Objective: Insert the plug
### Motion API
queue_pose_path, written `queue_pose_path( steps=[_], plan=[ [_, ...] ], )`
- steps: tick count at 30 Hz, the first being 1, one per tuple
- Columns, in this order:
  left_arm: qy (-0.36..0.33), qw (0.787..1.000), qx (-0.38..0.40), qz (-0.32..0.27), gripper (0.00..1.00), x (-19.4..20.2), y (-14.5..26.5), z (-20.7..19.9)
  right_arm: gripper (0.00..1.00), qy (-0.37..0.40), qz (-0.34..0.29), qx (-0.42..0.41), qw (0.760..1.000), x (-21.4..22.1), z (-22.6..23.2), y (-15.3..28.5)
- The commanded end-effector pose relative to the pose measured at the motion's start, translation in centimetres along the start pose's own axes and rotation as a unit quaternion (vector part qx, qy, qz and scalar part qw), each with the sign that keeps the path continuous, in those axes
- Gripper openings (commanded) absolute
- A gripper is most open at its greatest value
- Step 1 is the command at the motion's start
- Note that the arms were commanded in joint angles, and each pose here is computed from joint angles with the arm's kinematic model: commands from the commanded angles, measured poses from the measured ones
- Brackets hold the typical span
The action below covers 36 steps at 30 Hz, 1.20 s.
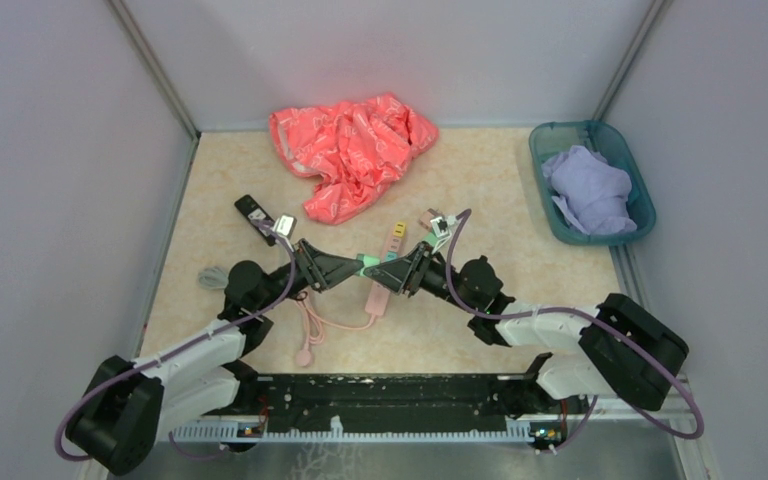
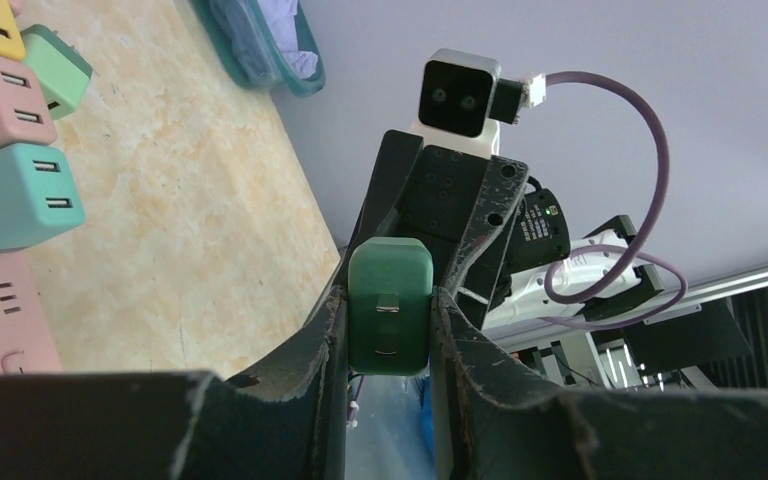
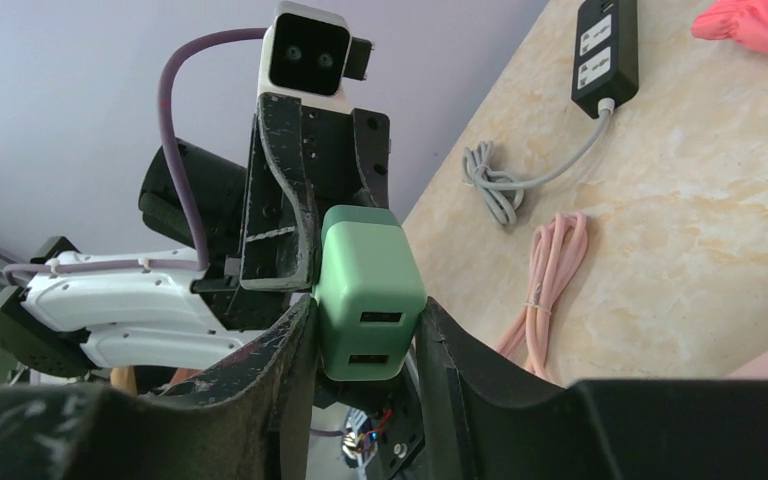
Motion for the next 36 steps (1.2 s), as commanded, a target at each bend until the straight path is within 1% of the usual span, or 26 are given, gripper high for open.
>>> queue_pose_path(
  steps=[1, 4, 5, 7, 9, 11, 14, 15, 19, 21, 24, 28, 33, 36],
  plan=[
    [-0.013, 1.0, 0.02, 0.005, 0.06, 0.1, 0.1, -0.4, 0.31, 0.009, -0.014, -0.078, 0.997, -1.2, 3.6, -0.9],
    [-0.017, 1.0, 0.009, 0.007, 0.12, 0.4, 0.2, 0.2, 0.21, 0.012, -0.013, -0.083, 0.996, -1.3, 3.8, -0.9],
    [-0.02, 1.0, 0.004, 0.008, 0.15, 0.5, 0.2, 0.4, 0.16, 0.014, -0.013, -0.082, 0.996, -1.3, 3.8, -0.8],
    [-0.028, 1.0, -0.009, 0.011, 0.24, 0.5, 0.3, 0.7, 0.09, 0.019, -0.013, -0.074, 0.997, -1.3, 3.5, -0.7],
    [-0.035, 0.999, -0.033, 0.017, 0.32, 0.8, 0.4, 1.5, 0.05, 0.025, -0.013, -0.063, 0.998, -1.4, 3.3, -0.5],
    [-0.044, 0.997, -0.06, 0.023, 0.41, 0.9, 0.6, 2.2, 0.03, 0.031, -0.011, -0.046, 0.998, -1.4, 3.0, -0.5],
    [-0.061, 0.994, -0.091, 0.028, 0.48, 1.1, 1.1, 3.0, 0.0, 0.04, -0.005, -0.012, 0.999, -1.4, 2.4, -0.4],
    [-0.066, 0.993, -0.096, 0.029, 0.53, 1.2, 1.2, 3.2, 0.0, 0.044, -0.004, -0.003, 0.999, -1.5, 2.2, -0.4],
    [-0.082, 0.988, -0.126, 0.042, 0.65, 1.6, 1.8, 4.1, 0.0, 0.055, -0.005, 0.034, 0.998, -1.7, 1.7, 0.0],
    [-0.088, 0.985, -0.141, 0.05, 0.7, 1.8, 2.0, 4.6, 0.0, 0.059, -0.001, 0.061, 0.996, -1.8, 1.2, 0.2],
    [-0.09, 0.979, -0.167, 0.07, 0.74, 2.4, 2.2, 5.8, 0.0, 0.067, 0.014, 0.116, 0.991, -1.7, 0.2, 0.5],
    [-0.081, 0.976, -0.175, 0.1, 0.76, 3.4, 2.2, 6.7, 0.0, 0.072, 0.025, 0.182, 0.98, -1.9, -0.7, 1.1],
    [-0.071, 0.972, -0.192, 0.118, 0.76, 4.3, 2.2, 8.2, 0.0, 0.091, 0.023, 0.258, 0.962, -2.4, -1.4, 1.8],
    [-0.065, 0.969, -0.199, 0.13, 0.74, 4.7, 1.9, 9.0, 0.0, 0.111, 0.019, 0.303, 0.946, -2.6, -1.7, 2.0]
  ],
)
Point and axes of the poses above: each gripper's point midway between its finger pads, its own y axis back along the fingers, its own z axis along the line the jaws close on, x = y × z, the point moved 4 cm from there along y, back along the fingers, and after that the axes turned 14 degrees about -y, right-handed, at the moved point
